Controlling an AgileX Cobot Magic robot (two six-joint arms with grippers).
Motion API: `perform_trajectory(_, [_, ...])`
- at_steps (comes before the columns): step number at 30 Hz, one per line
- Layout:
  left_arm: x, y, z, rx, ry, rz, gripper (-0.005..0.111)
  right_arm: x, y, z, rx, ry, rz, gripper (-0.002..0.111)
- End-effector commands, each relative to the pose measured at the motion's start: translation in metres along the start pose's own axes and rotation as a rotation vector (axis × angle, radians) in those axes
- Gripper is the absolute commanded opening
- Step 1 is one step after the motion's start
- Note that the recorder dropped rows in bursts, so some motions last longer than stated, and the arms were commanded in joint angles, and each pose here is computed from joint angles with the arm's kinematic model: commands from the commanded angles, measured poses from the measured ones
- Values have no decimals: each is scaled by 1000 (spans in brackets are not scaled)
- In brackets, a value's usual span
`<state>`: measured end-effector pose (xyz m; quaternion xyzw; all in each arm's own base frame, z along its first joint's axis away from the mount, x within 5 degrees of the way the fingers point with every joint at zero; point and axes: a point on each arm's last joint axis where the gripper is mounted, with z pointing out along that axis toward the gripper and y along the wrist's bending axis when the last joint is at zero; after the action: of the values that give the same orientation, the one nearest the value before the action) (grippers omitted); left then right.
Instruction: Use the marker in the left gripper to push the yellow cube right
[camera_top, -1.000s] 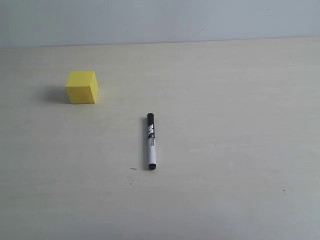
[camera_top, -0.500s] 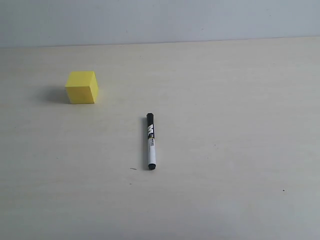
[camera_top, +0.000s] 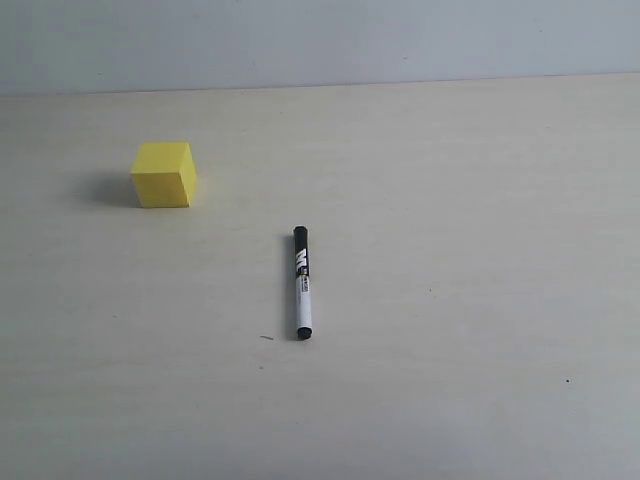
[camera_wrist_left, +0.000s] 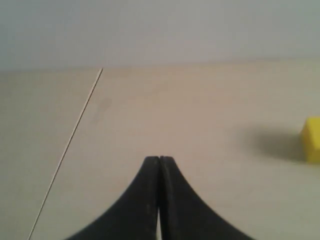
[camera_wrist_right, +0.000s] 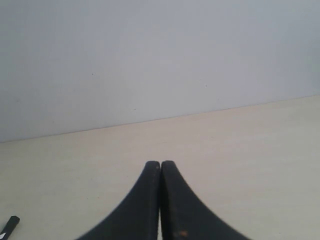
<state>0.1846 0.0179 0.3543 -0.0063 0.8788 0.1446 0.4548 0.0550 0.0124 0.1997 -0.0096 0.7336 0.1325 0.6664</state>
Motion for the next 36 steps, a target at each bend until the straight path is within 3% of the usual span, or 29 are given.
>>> perform_trajectory(1, [-5,-1,30,-88,494,46,0,0,0,0,3,-11,-6,0])
perform_trajectory(4, [-8,-26,58,45,655,-58,5,0,0,0,3,-11,-6,0])
perform_trajectory(7, [-4,-67,69,318,778,-177,16,0,0,0,3,-11,-6,0])
perform_trajectory(9, [-3,-94,68,465,824,-173,25,0,0,0,3,-11,-6,0])
perform_trajectory(13, [-11,-135,67,640,715,-152,36,0,0,0,3,-11,-6,0])
perform_trajectory(16, [-9,-163,67,762,655,-115,36,0,0,0,3,-11,-6,0])
perform_trajectory(19, [-1,-191,67,847,659,-160,36,0,0,0,3,-11,-6,0])
perform_trajectory(25, [6,-236,81,853,718,-179,58,0,0,0,3,-11,-6,0])
perform_trajectory(36, [11,-313,93,593,801,10,59,0,0,0,3,-11,-6,0])
